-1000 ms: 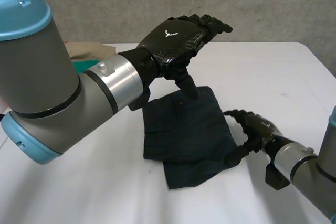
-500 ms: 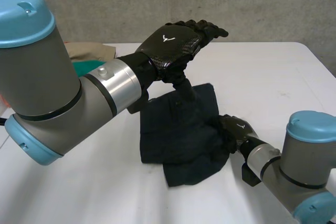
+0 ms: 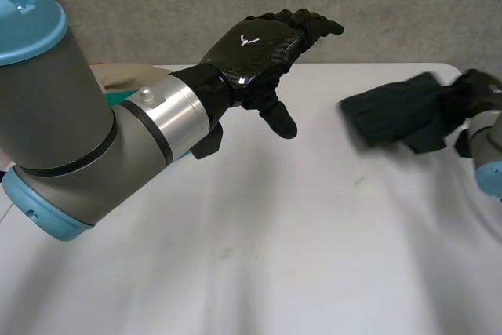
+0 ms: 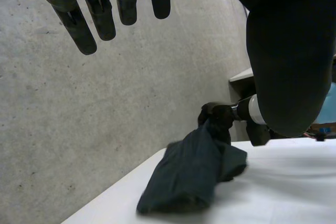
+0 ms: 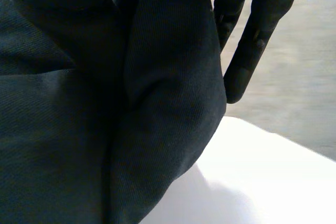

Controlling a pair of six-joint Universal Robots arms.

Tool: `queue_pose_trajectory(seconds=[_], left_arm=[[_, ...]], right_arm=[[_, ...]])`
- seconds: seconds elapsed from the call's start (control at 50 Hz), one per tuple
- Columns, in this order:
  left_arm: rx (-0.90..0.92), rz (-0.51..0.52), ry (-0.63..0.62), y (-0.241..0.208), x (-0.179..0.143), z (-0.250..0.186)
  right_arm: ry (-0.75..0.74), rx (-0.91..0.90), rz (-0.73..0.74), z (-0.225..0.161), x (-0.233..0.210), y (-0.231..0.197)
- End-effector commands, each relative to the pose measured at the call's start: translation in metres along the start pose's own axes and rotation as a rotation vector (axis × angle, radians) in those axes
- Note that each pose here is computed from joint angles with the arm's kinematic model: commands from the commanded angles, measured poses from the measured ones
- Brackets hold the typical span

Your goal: Fold the laundry.

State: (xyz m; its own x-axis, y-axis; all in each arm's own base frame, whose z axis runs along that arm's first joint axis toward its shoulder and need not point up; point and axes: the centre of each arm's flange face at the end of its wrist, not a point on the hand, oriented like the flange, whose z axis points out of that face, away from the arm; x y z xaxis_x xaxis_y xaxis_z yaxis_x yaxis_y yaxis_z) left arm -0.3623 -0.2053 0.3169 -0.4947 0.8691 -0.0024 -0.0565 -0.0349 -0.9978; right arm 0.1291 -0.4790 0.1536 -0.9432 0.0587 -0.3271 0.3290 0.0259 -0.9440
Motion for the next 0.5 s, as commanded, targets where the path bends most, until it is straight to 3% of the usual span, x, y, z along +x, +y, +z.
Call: queue_pose_trajectory(seconds=[0.02,0.5], left_arm=[[0.001,-0.006,0.011,-0.001,0.005,-0.001],[0.005,-0.005,0.024,-0.003,0.01,0.0]], right_arm=[[0.221,0.085,0.011,0.055,0.069,-0.007],[0.271,0.106,-0.142,0.077,0.124,-0.015]])
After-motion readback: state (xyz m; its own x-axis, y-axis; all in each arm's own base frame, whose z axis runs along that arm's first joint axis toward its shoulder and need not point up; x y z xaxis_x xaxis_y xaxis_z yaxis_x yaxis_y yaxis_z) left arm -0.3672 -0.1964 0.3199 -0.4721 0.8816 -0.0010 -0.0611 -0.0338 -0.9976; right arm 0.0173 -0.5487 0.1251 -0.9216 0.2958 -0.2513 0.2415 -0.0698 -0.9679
